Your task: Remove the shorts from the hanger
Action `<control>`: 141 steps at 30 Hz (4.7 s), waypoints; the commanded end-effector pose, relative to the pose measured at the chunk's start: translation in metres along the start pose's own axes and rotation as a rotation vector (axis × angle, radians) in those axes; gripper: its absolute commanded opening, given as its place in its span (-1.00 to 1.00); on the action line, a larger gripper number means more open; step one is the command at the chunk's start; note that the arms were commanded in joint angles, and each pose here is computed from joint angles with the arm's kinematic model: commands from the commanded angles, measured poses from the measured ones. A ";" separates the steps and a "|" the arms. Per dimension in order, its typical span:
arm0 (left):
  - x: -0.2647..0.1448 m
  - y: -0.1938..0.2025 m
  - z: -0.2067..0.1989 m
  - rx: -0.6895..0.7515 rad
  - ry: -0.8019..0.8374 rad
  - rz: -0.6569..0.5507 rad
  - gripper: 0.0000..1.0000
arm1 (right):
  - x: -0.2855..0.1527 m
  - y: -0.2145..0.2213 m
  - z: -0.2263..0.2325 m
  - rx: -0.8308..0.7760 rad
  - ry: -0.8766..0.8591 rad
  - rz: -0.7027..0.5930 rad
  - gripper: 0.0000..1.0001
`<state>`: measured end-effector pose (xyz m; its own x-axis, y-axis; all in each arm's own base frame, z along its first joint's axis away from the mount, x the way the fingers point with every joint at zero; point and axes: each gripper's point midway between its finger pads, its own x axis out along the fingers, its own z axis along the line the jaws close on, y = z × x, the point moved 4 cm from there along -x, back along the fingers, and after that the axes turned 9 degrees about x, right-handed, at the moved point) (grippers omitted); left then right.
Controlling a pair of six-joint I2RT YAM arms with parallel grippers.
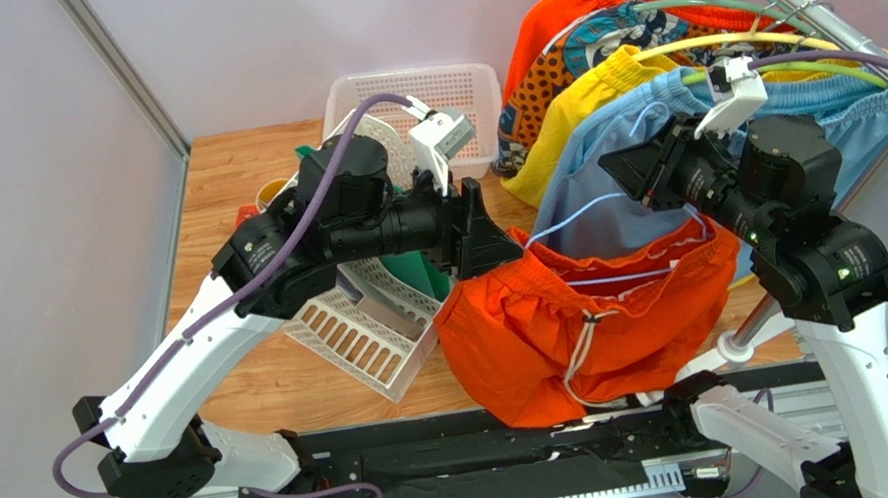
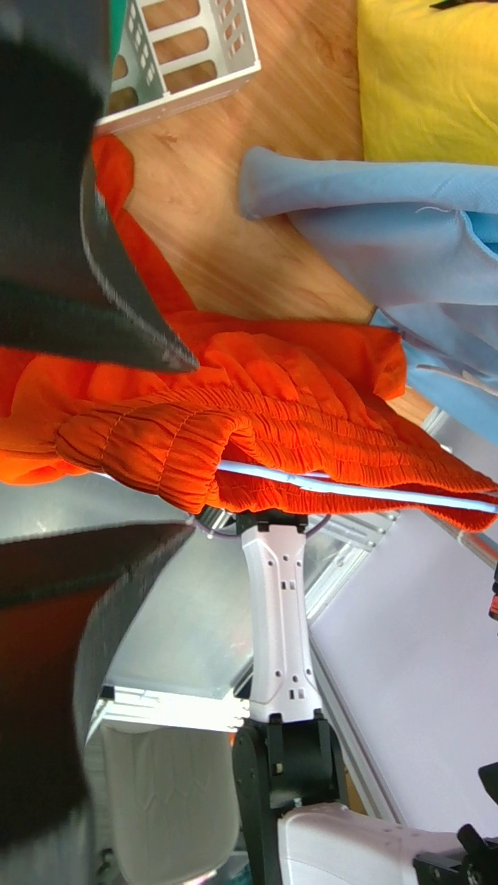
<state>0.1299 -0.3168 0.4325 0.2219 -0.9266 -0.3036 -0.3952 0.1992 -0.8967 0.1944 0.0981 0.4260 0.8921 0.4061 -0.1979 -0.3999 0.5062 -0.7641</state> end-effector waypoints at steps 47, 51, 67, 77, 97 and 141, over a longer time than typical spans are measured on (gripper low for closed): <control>-0.087 0.023 0.029 -0.141 -0.266 -0.334 -1.00 | 0.006 0.002 0.011 0.647 -0.059 -0.111 -1.00; -0.067 0.019 0.028 -0.158 -0.192 -0.292 -1.00 | 0.008 0.002 0.031 0.644 -0.167 -0.032 -1.00; -0.007 -0.027 0.044 -0.170 -0.079 -0.209 -1.00 | -0.043 -0.031 0.066 0.500 -0.309 -0.116 -1.00; 0.057 -0.037 0.054 -0.245 0.039 -0.136 -1.00 | -0.074 -0.010 0.041 0.440 -0.207 -0.145 -1.00; -0.012 -0.034 0.012 -0.103 0.100 -0.060 0.71 | -0.071 0.030 -0.001 0.188 -0.025 -0.013 -1.00; -0.030 0.041 -0.049 -0.084 0.146 0.068 0.29 | -0.057 0.028 -0.006 0.170 -0.003 -0.010 -1.00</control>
<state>0.0716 -0.2970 0.4019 0.0839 -0.9152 -0.3941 -0.4661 0.3135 -0.8273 0.1322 0.0876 0.4009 0.8742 0.4199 -0.2439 -0.4707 0.6095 -0.6379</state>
